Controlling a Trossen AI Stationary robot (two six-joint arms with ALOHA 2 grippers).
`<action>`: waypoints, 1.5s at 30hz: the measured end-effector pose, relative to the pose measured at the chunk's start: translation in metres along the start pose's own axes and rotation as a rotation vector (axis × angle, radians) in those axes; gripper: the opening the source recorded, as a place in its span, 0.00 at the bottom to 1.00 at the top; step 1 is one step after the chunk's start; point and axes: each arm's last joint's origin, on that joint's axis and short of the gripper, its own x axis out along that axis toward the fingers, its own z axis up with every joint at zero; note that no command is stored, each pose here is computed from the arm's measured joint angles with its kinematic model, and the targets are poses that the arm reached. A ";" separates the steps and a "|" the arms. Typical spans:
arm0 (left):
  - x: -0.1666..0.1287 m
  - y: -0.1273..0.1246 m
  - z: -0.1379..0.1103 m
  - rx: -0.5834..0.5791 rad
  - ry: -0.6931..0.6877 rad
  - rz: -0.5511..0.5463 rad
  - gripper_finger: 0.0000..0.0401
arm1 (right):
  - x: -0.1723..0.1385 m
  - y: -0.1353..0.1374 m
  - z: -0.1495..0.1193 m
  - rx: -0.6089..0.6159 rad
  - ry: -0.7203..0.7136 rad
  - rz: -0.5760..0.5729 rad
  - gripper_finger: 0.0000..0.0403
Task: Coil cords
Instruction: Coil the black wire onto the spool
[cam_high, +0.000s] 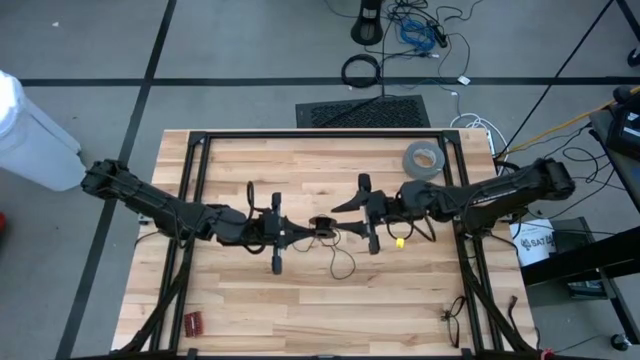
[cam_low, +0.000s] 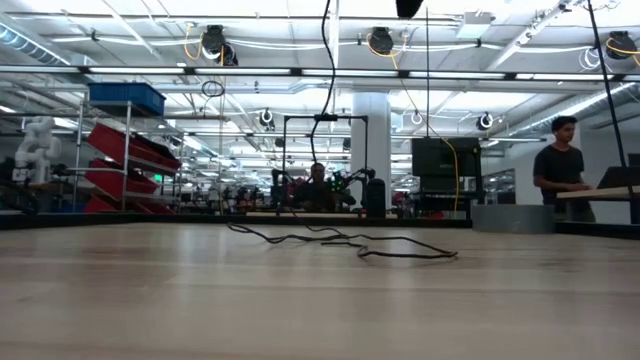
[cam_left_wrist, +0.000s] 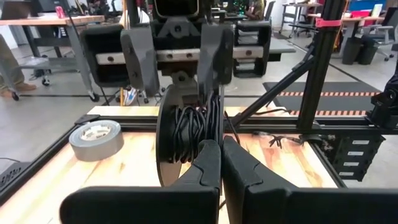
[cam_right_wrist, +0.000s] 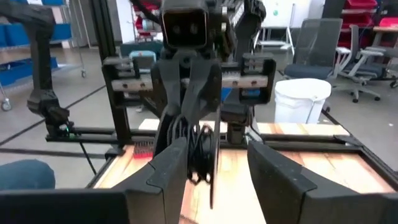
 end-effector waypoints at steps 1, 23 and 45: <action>0.000 0.000 0.000 0.000 0.000 0.001 0.00 | 0.001 0.000 -0.002 0.000 0.012 0.000 0.39; 0.003 0.006 0.001 -0.024 -0.004 -0.030 0.00 | 0.006 -0.002 -0.010 0.022 0.058 0.061 0.02; -0.002 -0.001 0.006 -0.059 -0.043 -0.021 0.19 | 0.009 0.006 -0.014 0.044 0.066 0.093 0.00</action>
